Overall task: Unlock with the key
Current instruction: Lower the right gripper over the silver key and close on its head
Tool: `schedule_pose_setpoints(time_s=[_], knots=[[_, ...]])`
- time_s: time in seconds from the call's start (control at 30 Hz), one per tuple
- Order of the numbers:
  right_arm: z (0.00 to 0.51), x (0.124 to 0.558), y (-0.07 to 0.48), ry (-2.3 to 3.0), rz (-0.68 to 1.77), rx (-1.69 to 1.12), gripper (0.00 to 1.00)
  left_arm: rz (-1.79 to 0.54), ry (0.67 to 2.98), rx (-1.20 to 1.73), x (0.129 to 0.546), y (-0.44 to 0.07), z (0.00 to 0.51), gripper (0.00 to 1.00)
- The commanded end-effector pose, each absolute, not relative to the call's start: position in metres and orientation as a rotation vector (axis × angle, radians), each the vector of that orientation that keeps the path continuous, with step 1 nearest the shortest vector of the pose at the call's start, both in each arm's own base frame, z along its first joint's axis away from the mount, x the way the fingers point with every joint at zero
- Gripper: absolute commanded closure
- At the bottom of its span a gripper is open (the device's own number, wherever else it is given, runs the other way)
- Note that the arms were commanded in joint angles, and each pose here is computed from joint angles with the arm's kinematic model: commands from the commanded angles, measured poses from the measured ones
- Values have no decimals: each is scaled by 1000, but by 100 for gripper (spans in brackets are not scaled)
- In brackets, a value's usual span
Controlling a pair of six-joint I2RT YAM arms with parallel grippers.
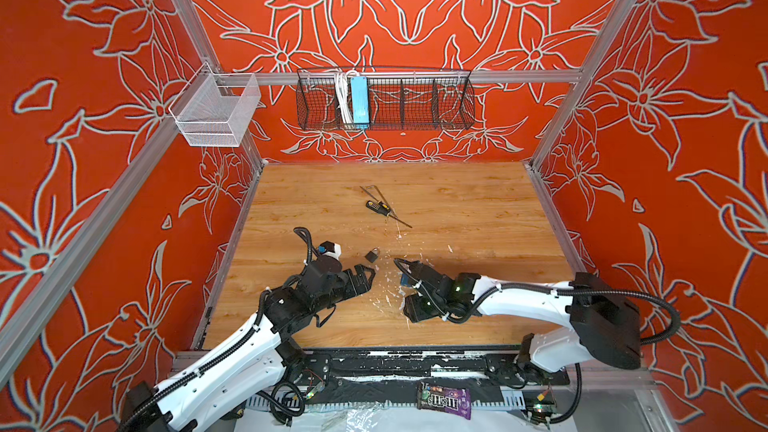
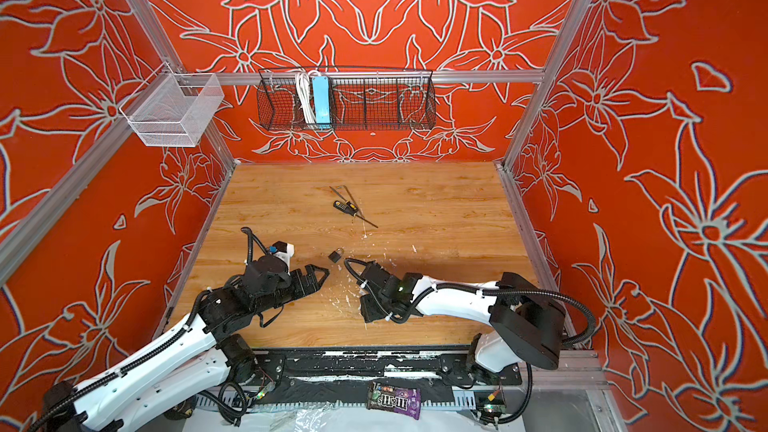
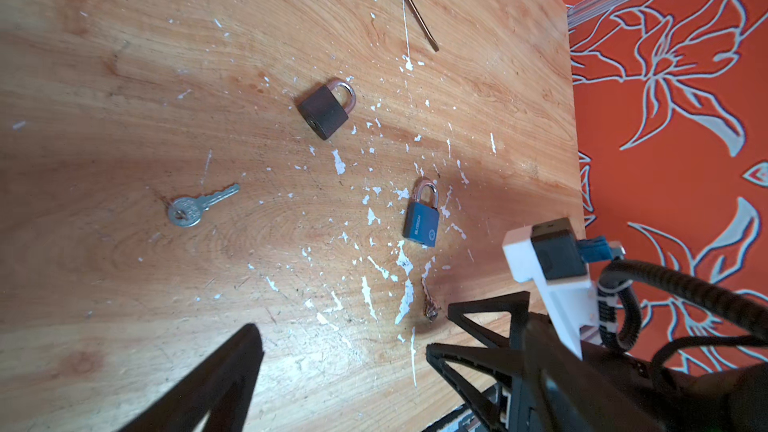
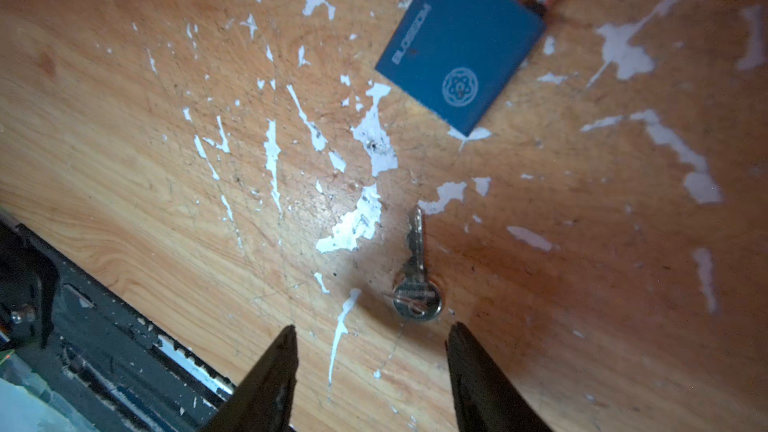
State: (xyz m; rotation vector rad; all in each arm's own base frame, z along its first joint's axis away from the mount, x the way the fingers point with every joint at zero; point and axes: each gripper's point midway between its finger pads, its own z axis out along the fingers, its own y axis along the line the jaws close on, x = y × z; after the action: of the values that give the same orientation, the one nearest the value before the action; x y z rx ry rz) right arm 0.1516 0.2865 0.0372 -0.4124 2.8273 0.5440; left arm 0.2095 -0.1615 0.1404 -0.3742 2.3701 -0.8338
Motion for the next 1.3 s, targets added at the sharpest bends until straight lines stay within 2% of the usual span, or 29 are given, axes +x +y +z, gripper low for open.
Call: schedule_pose_setpoints(time_s=[0.0,0.5,0.8,1.27], knots=[[39,159,294,2803,513,-410,41,-806,2370,-387,208,-157,142,3],[31,168,292,2795,415,-426,43,-780,2353,-406,209,-151,143,3],[29,171,272,2802,235,-412,43,-802,2359,-427,208,-153,142,3],[27,167,246,2814,96,-417,42,-849,2356,-439,208,-159,145,3]])
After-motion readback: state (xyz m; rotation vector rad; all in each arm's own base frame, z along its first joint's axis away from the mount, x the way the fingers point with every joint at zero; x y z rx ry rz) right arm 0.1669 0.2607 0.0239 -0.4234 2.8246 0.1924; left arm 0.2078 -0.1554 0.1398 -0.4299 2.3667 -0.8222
